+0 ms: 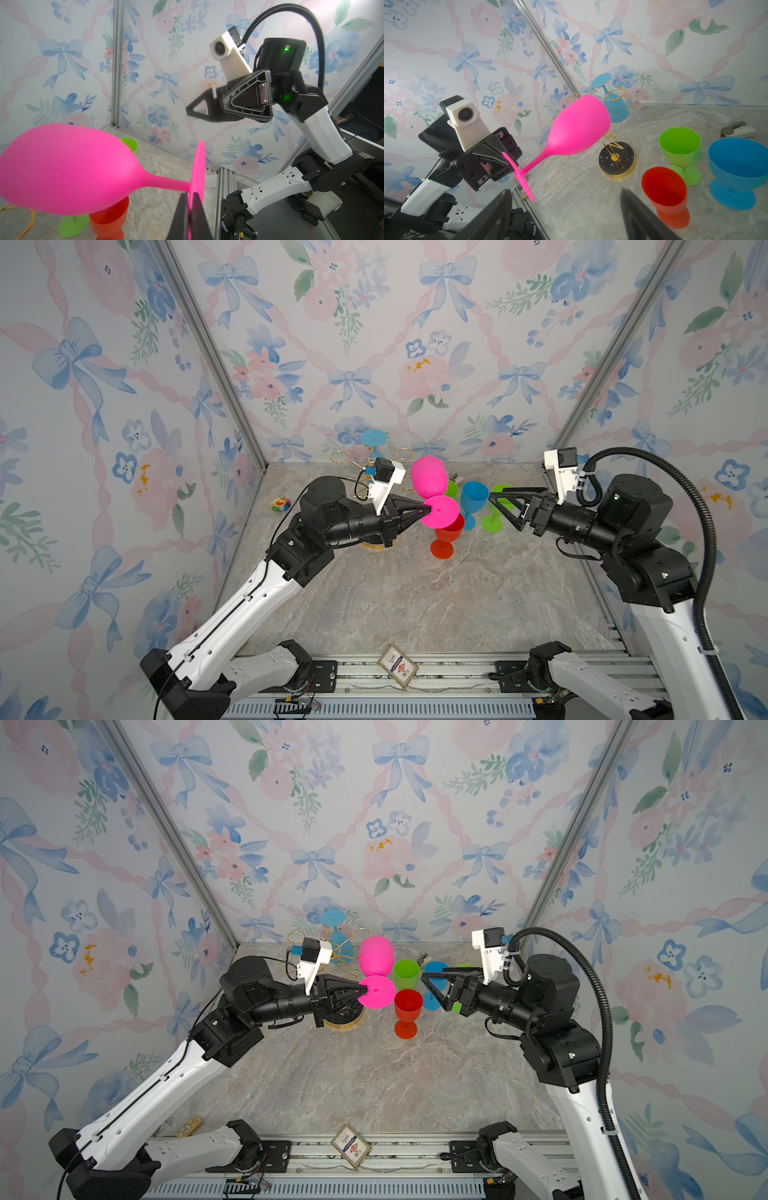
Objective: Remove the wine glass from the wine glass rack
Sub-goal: 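Open the right gripper off the foot while left swings the glass upright toward the robot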
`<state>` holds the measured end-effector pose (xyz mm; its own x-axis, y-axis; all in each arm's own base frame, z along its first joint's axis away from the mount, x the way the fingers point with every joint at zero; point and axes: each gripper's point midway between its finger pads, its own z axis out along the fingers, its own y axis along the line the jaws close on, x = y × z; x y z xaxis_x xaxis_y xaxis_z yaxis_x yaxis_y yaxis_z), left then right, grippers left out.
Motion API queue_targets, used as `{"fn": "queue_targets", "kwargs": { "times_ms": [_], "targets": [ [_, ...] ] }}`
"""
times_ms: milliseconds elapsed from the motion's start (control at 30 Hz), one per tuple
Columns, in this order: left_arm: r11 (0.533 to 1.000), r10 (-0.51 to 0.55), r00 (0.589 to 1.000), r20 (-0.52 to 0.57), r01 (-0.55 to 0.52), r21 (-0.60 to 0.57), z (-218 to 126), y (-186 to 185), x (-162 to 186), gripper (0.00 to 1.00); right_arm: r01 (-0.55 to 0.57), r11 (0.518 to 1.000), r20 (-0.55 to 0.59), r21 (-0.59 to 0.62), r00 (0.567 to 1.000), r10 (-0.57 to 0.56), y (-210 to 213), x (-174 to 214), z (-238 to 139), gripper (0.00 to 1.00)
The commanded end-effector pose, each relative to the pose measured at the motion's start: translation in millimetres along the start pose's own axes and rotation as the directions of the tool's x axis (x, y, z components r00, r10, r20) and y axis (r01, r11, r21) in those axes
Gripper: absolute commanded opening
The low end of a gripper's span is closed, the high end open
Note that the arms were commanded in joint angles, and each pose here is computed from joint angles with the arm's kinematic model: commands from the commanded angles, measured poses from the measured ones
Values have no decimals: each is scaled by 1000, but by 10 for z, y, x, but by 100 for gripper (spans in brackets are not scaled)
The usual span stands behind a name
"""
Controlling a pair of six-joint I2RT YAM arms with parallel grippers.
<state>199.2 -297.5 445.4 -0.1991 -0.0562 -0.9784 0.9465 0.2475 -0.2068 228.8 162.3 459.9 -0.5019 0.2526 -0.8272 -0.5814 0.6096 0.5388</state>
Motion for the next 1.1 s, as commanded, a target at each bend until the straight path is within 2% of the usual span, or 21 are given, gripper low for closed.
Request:
{"fn": "queue_targets", "kwargs": {
  "times_ms": [0, 100, 233, 433, 633, 733, 967, 1067],
  "targets": [
    [980, 199, 979, 44, -199, 10, -63, -177, -89, 0, -87, 991, -4, 105, 996, 88, -177, -2, -39, 84],
    [965, 259, 964, 50, -261, 33, -44, -299, -70, 0, -112, 985, 2, 133, 994, 113, -252, -8, -20, 84],
    [931, 365, 929, 66, -366, 4, -51, -438, -75, 0, -156, 974, -2, 163, 987, 158, -361, 6, 15, 84],
    [852, 516, 856, 31, -510, -119, -89, -477, 28, 0, -211, 966, -17, 149, 976, 216, -379, -11, 61, 84],
    [738, 624, 775, -100, -627, -251, -74, -387, 257, 0, -255, 944, -42, 210, 962, 270, -445, 11, 42, 82],
    [666, 673, 716, -186, -696, -269, -19, -371, 431, 0, -273, 938, -67, 213, 954, 293, -433, 27, 58, 82],
    [400, 782, 471, -409, -882, -251, 113, -334, 889, 0, -346, 913, -165, 218, 909, 383, -393, 187, 95, 82],
    [309, 791, 389, -472, -920, -241, 108, -291, 1019, 0, -340, 906, -241, 252, 885, 399, -394, 317, 65, 82]
  ]
}}
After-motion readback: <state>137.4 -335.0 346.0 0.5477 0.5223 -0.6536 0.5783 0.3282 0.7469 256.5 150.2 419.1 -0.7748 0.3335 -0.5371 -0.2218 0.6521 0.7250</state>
